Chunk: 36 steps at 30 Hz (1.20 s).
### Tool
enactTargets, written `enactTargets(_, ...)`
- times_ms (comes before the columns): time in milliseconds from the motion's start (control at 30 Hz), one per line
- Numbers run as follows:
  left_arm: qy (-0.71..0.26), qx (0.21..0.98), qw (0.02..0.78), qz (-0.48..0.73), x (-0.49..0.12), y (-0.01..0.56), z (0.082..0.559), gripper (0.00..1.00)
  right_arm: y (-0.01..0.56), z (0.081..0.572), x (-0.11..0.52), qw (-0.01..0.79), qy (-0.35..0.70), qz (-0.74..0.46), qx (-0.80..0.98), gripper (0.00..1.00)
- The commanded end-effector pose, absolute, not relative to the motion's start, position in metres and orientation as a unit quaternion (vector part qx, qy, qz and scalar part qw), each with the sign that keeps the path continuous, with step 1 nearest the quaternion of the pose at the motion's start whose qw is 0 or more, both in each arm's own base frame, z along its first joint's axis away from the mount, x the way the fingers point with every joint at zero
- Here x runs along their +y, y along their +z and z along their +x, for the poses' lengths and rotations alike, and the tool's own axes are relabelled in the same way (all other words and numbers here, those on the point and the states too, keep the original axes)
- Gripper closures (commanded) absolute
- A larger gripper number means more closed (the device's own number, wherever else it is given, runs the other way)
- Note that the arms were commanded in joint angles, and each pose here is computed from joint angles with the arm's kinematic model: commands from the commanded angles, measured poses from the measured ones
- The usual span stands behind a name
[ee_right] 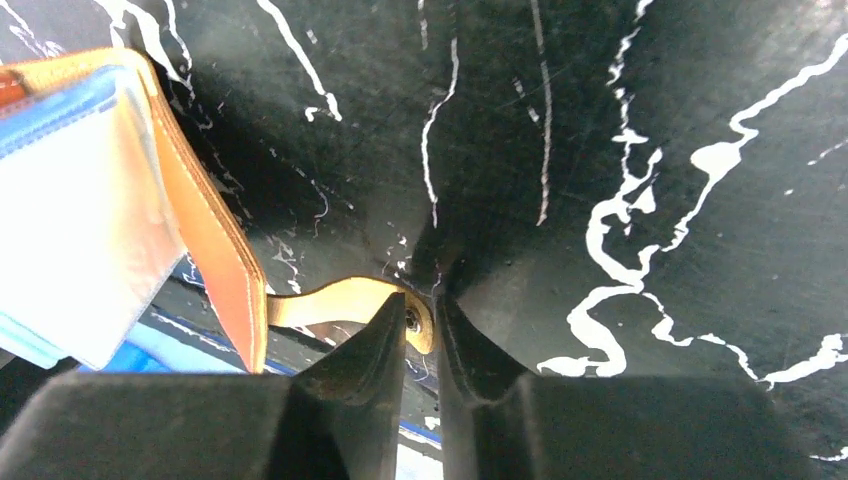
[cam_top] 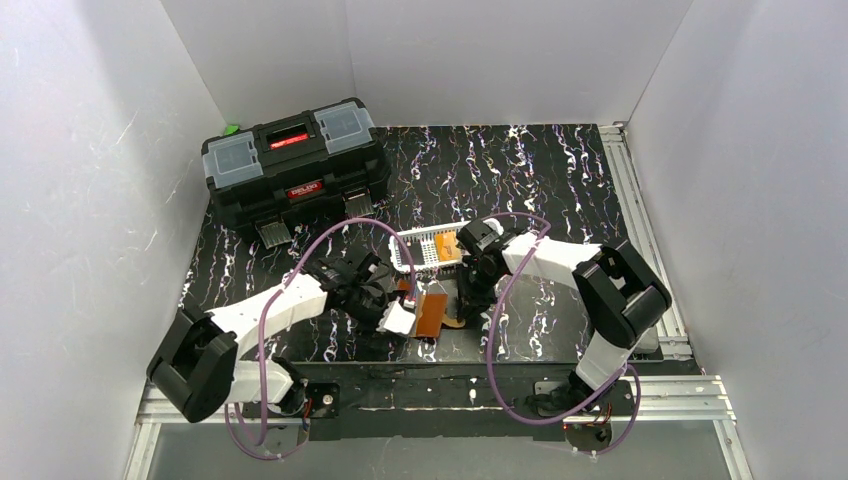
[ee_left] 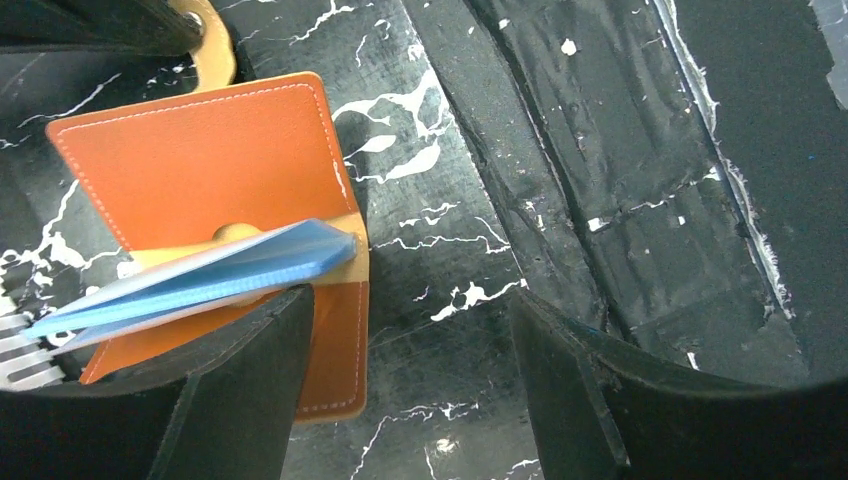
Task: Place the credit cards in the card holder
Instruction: Open the card holder at the center of the board.
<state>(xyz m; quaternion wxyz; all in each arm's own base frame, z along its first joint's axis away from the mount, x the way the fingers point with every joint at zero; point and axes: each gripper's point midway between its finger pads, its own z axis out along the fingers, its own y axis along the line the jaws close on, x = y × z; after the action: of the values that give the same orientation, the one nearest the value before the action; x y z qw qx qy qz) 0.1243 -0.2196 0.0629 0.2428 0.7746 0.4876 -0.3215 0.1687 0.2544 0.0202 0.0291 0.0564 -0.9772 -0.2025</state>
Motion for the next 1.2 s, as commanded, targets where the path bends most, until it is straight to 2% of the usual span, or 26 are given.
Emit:
enactTargets(0, -0.315, 0.471, 0.244, 0.787, -0.229, 0.064, 0.128, 0.3, 0.039, 0.185, 0.26, -0.036, -0.203, 0.072, -0.976, 0.71)
enactTargets(67, -0.314, 0.462, 0.24, 0.794, -0.235, 0.062, 0.128, 0.31, 0.045, 0.186, 0.261, -0.046, -0.21, 0.079, -0.973, 0.64)
enactTargets(167, -0.286, 0.427, 0.22, 0.829, -0.238, 0.053, 0.123, 0.35, 0.063, 0.194, 0.266, -0.091, -0.238, 0.082, -0.963, 0.62)
enactTargets(267, -0.272, 0.409, 0.191, 0.85, -0.237, 0.04, 0.112, 0.36, 0.077, 0.194, 0.276, -0.103, -0.274, 0.081, -0.953, 0.61)
enactTargets(433, -0.27, 0.45, 0.184, 0.831, -0.228, 0.035, 0.106, 0.36, 0.092, 0.199, 0.293, -0.11, -0.312, 0.084, -0.94, 0.61)
enactTargets(700, -0.273, 0.467, 0.187, 0.82, -0.224, 0.038, 0.102, 0.36, 0.083, 0.199, 0.312, -0.093, -0.309, 0.099, -0.941, 0.67)
enactTargets(1167, -0.27, 0.488, 0.188, 0.808, -0.212, 0.034, 0.093, 0.37, 0.046, 0.192, 0.3, -0.067, -0.25, 0.104, -0.96, 0.82)
